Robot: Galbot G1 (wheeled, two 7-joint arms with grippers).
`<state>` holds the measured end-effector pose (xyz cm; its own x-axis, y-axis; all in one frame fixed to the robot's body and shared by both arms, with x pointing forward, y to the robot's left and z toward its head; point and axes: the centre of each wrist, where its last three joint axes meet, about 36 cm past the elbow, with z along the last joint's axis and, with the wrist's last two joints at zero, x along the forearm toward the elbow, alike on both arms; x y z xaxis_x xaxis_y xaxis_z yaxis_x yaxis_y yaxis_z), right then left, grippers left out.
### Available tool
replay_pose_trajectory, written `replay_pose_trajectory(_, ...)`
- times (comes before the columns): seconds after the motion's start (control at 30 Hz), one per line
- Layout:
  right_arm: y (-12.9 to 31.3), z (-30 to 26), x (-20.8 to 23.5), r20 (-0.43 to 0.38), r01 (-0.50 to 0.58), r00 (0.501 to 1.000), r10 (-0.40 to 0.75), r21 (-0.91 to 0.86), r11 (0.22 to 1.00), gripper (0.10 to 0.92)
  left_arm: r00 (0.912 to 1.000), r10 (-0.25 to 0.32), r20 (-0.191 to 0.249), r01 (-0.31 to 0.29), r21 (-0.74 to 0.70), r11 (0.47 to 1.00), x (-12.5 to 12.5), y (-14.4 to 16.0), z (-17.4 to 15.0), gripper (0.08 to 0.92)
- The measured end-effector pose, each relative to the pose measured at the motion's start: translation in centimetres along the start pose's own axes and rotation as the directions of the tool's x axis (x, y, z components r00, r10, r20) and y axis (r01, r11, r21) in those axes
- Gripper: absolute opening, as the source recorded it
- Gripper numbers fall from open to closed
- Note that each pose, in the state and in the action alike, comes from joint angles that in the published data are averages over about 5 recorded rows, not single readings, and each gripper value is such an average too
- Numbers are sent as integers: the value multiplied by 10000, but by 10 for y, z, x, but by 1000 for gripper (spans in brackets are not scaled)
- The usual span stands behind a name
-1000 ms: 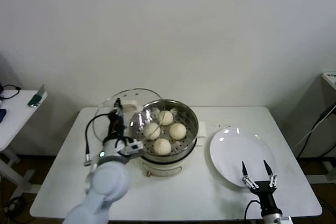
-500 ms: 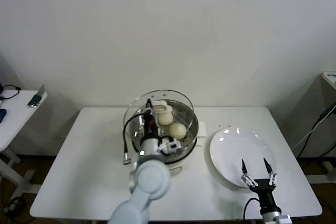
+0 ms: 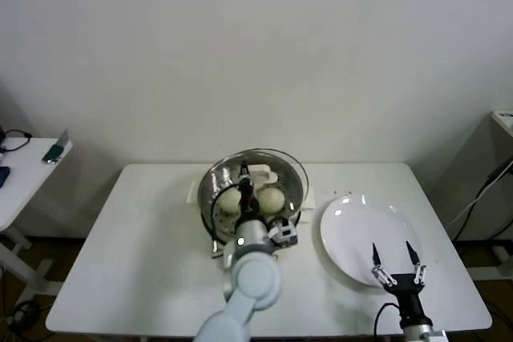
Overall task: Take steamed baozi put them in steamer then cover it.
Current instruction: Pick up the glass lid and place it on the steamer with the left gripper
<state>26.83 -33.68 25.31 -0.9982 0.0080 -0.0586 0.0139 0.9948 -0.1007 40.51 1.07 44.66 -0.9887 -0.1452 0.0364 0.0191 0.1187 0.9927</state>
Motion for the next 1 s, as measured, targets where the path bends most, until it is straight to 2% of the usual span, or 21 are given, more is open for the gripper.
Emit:
replay_pose_trajectory(0.4,2,0,1,107,-95,9999,95,-9,10000,823,9999,-101,-75,97,-538,9985,-3,-18,7,146)
replay_pose_trajectory(1.0,5,0,4,215,-215,9995,216,-62,9998,823,9993,-375,49,378,-786,9962,-13,-32,16,146)
